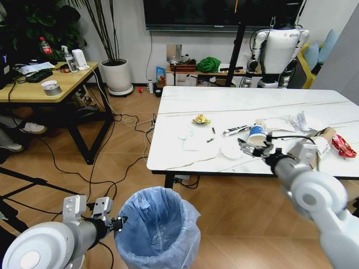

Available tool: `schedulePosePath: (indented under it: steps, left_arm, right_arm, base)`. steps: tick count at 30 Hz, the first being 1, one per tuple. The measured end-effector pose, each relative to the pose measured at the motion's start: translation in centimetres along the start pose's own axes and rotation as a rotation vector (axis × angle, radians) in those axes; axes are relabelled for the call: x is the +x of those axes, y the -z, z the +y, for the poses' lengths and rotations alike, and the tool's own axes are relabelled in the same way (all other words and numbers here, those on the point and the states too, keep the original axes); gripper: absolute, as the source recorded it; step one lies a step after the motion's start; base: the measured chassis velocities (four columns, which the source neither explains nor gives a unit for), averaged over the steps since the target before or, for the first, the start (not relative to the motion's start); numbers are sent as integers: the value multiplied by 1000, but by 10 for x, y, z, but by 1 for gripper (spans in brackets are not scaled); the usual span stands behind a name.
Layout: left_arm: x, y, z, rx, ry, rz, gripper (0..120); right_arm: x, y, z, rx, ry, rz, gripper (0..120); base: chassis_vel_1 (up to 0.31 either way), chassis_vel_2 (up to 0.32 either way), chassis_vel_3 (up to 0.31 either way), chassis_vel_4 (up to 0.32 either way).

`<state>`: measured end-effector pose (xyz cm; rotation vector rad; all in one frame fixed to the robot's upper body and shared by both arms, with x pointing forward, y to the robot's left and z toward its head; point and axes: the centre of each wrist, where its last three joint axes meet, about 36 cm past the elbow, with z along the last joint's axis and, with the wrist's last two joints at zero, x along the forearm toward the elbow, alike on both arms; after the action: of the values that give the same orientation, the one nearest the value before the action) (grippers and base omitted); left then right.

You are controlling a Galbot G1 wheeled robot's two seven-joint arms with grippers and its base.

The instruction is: Pick up the trash bin and place the trash from the table into it.

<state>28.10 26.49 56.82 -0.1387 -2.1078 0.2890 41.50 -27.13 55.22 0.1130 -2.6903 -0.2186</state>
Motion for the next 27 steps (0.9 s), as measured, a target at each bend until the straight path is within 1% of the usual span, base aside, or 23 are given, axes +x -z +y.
schedulePosePath:
  steps: [2, 3, 5, 8, 10, 12, 16, 18, 23, 24, 27]
  left_arm:
    - [1, 2, -1, 0, -6, -6, 0]
    - [1, 2, -1, 0, -6, -6, 0]
    - [2, 4, -1, 1, -9, -10, 0]
    - [2, 6, -1, 4, -10, -10, 0]
    - [2, 6, -2, 5, -9, -9, 0]
    - [3, 7, -2, 10, -7, -4, 0]
    - [3, 7, -2, 15, -5, -1, 0]
    - [3, 7, -2, 15, -5, -1, 0]
    - [3, 7, -2, 15, -8, -1, 0]
    - [3, 7, -2, 15, -8, -1, 0]
    - [3, 7, -2, 14, -8, -2, 0]
  right_arm:
    - [-13, -1, 3, -23, -11, 58, 100]
    - [-13, -1, 3, -23, -11, 58, 100]
    - [-25, 0, 3, -52, -28, 109, 100]
    - [-39, 1, 0, -74, -44, 149, 98]
    - [-41, 1, 0, -75, -47, 153, 98]
    - [-46, 1, -2, -76, -53, 163, 95]
    - [-47, 0, -3, -73, -59, 169, 82]
    - [-47, -1, -4, -73, -59, 170, 80]
    - [-46, -1, -7, -73, -67, 169, 60]
    - [-46, -1, -7, -73, -67, 169, 60]
    - [-45, -2, -8, -75, -70, 169, 46]
  base:
    - [0, 0, 0, 0]
    - [0, 0, 0, 0]
    - [0, 0, 0, 0]
    - [0, 0, 0, 0]
    - [0, 0, 0, 0]
    - [0, 0, 0, 0]
    - [0, 0, 0, 0]
    - [0, 0, 0, 0]
    - [0, 0, 0, 0]
    - [0, 0, 0, 0]
    - [0, 0, 0, 0]
